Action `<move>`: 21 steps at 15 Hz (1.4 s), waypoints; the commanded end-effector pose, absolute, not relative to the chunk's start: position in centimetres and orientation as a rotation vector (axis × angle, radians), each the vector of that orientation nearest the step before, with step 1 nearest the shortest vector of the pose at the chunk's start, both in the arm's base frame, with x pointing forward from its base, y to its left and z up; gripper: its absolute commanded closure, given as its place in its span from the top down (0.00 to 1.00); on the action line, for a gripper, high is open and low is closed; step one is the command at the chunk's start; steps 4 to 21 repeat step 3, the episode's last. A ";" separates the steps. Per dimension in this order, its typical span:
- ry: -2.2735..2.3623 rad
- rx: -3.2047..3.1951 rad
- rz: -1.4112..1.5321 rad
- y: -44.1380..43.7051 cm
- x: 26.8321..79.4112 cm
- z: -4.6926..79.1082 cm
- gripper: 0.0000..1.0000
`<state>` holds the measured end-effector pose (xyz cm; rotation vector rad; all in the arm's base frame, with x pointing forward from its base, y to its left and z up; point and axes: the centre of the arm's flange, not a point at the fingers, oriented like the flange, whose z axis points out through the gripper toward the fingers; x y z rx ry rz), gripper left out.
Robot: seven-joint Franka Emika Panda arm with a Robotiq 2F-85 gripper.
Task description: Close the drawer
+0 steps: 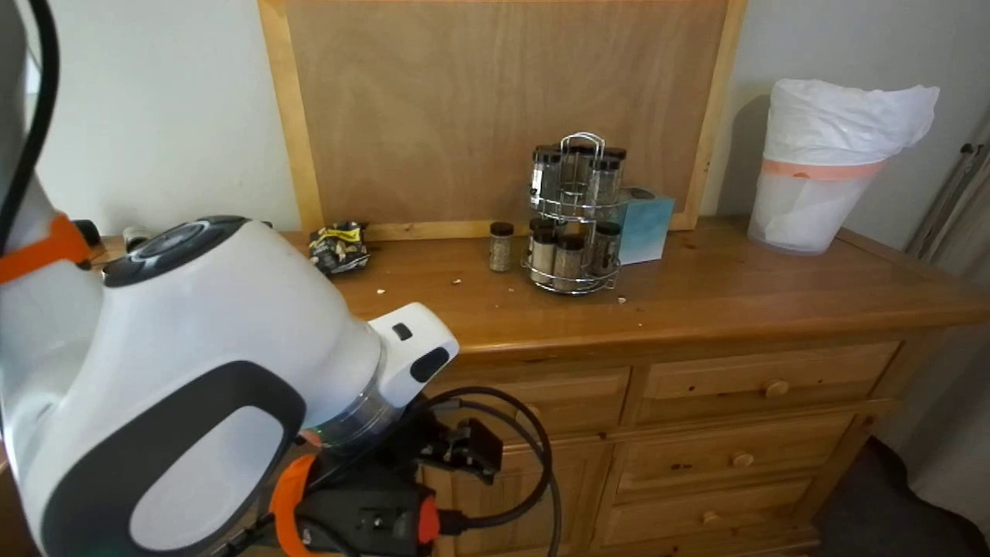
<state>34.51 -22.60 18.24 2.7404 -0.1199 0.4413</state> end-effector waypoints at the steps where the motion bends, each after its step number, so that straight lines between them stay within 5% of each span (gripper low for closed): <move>1: -0.123 2.738 0.444 -22.7 34.5 18.3 1.00; 21: -0.123 2.738 0.443 -22.7 34.5 18.3 1.00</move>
